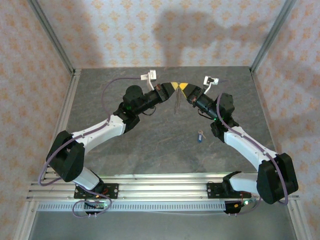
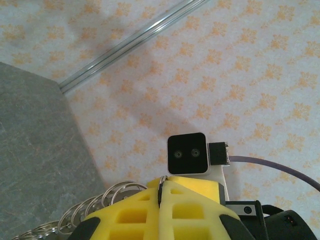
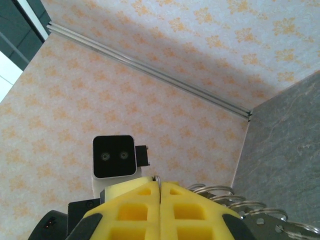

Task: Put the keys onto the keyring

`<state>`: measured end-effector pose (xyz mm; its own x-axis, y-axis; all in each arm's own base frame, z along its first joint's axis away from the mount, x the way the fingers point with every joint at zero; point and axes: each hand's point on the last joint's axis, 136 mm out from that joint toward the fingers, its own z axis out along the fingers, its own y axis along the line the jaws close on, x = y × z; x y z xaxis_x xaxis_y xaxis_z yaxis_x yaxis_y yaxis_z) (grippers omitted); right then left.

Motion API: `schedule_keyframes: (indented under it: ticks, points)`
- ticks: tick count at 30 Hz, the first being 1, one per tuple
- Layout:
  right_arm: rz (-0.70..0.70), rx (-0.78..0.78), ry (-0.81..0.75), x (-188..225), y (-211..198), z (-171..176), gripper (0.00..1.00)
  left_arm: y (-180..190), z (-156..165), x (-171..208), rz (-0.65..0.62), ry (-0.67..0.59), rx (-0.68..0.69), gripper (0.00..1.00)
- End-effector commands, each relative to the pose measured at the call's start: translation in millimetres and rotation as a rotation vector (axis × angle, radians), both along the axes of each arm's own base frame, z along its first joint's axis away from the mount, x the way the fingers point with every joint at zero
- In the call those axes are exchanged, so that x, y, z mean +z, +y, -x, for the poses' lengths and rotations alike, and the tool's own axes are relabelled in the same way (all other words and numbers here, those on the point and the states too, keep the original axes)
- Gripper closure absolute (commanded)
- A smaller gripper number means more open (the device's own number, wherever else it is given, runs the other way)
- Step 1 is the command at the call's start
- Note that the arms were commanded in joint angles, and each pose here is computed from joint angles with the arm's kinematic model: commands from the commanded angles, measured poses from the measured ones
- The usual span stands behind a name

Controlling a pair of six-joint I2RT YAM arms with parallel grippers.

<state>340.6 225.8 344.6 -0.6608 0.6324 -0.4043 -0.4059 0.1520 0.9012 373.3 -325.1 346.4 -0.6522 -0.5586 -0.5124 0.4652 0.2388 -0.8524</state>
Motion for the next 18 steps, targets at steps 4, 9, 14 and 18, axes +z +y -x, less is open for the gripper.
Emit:
schedule_keyframes:
  ticks: [4, 9, 14, 18]
  points:
    - [0.026, -0.055, -0.05, 22, -29, 6, 0.67, -11, 12, 23, -0.052, -0.099, -0.052, 1.0]
    - [0.052, -0.107, -0.053, 26, -52, 10, 0.63, -16, 19, 29, -0.123, -0.141, -0.13, 1.0]
    - [0.079, -0.1, -0.067, 26, -55, 17, 0.63, -18, 23, 35, -0.164, -0.18, -0.218, 1.0]
    - [0.095, -0.077, -0.092, 28, -53, 24, 0.64, -18, 25, 40, -0.181, -0.206, -0.275, 1.0]
